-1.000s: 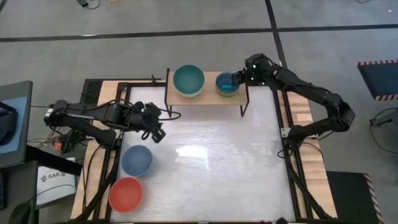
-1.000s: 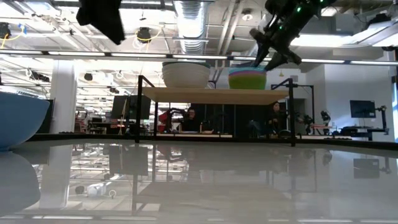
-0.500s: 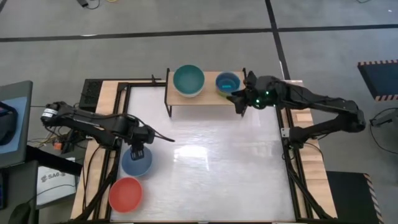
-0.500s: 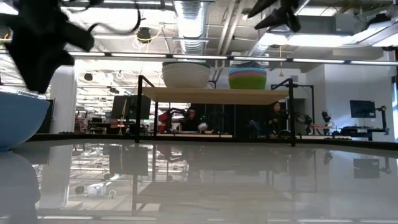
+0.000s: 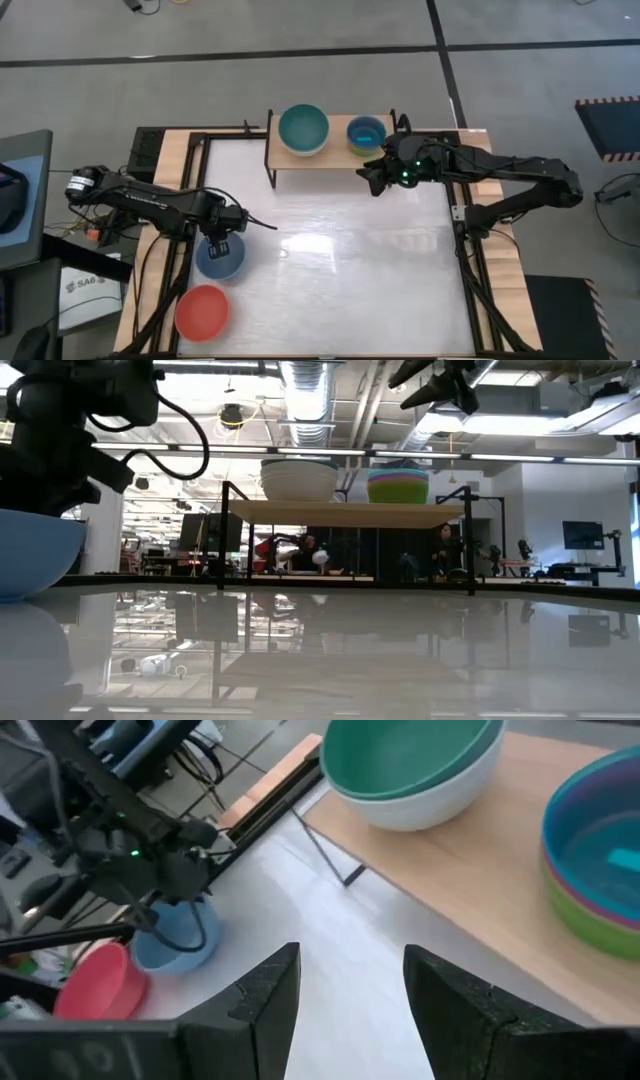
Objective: Place and stack bowls onto a shelf
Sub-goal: Stack the large light blue on top of the large dark green bowl on the shelf
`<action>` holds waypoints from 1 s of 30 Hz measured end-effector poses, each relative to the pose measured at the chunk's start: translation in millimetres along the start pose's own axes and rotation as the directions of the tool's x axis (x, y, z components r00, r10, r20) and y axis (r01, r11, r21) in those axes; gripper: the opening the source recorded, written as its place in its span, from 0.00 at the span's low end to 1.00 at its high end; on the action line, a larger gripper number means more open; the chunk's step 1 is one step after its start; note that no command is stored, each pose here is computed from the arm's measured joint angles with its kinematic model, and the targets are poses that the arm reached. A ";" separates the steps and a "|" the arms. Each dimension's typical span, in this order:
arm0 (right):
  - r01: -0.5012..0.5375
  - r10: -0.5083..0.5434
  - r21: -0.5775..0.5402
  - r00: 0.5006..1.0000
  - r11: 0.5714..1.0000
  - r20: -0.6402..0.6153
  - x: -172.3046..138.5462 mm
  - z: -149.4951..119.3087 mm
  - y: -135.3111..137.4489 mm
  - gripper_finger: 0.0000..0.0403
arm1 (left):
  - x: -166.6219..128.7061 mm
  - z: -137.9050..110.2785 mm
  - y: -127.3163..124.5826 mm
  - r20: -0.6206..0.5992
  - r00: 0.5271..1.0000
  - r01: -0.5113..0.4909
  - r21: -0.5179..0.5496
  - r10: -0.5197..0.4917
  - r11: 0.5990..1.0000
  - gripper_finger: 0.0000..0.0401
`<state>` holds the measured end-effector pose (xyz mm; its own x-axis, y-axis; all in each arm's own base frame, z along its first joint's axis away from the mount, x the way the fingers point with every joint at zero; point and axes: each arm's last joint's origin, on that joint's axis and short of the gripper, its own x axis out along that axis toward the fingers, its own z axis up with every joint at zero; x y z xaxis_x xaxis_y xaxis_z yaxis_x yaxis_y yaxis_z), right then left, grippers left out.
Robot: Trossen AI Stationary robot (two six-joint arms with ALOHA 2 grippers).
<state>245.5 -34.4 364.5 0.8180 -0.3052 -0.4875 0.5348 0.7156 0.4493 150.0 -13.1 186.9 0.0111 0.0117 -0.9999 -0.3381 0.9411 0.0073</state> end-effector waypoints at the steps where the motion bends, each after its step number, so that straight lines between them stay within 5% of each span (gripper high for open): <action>1: -0.006 0.006 0.003 1.000 1.000 -0.001 -0.3 -0.8 1.3 0.51 | 0.0 0.7 -0.1 0.007 1.000 0.003 -0.001 -0.003 1.000 0.07; 8: -0.059 0.059 0.024 0.998 0.998 0.020 -15.0 -1.2 6.9 0.51 | -13.1 8.9 -3.9 0.072 0.997 0.040 -0.029 -0.038 0.999 0.00; 15: -0.109 0.105 0.064 0.992 0.992 0.071 -38.8 3.9 5.0 0.51 | -73.8 36.9 -5.1 0.325 0.946 0.002 0.043 -0.016 0.999 0.00; 19: -0.137 0.128 0.082 0.986 0.987 0.103 -50.0 7.0 3.6 0.51 | -129.4 59.6 12.1 0.562 0.826 -0.047 -0.018 0.049 0.999 0.00; 23: -0.157 0.144 0.105 0.982 0.982 0.123 -51.7 8.9 4.8 0.51 | -186.6 78.6 42.0 0.770 0.621 -0.044 -0.150 0.145 0.988 0.00; 26: -0.175 0.159 0.111 0.978 0.978 0.136 -50.1 9.1 8.6 0.51 | -221.4 89.5 69.5 0.822 0.485 -0.014 -0.334 0.299 0.942 0.00; 30: -0.153 0.135 0.125 0.981 0.980 0.141 -45.1 3.1 16.2 0.51 | -246.4 111.6 103.8 0.809 0.417 -0.015 -0.450 0.414 0.893 0.00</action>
<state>218.0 -11.0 396.1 0.9042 -0.2916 -0.3120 0.4258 0.6699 0.6082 217.3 119.4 435.6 0.6260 0.6682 -0.4021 -0.7252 0.6884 0.0150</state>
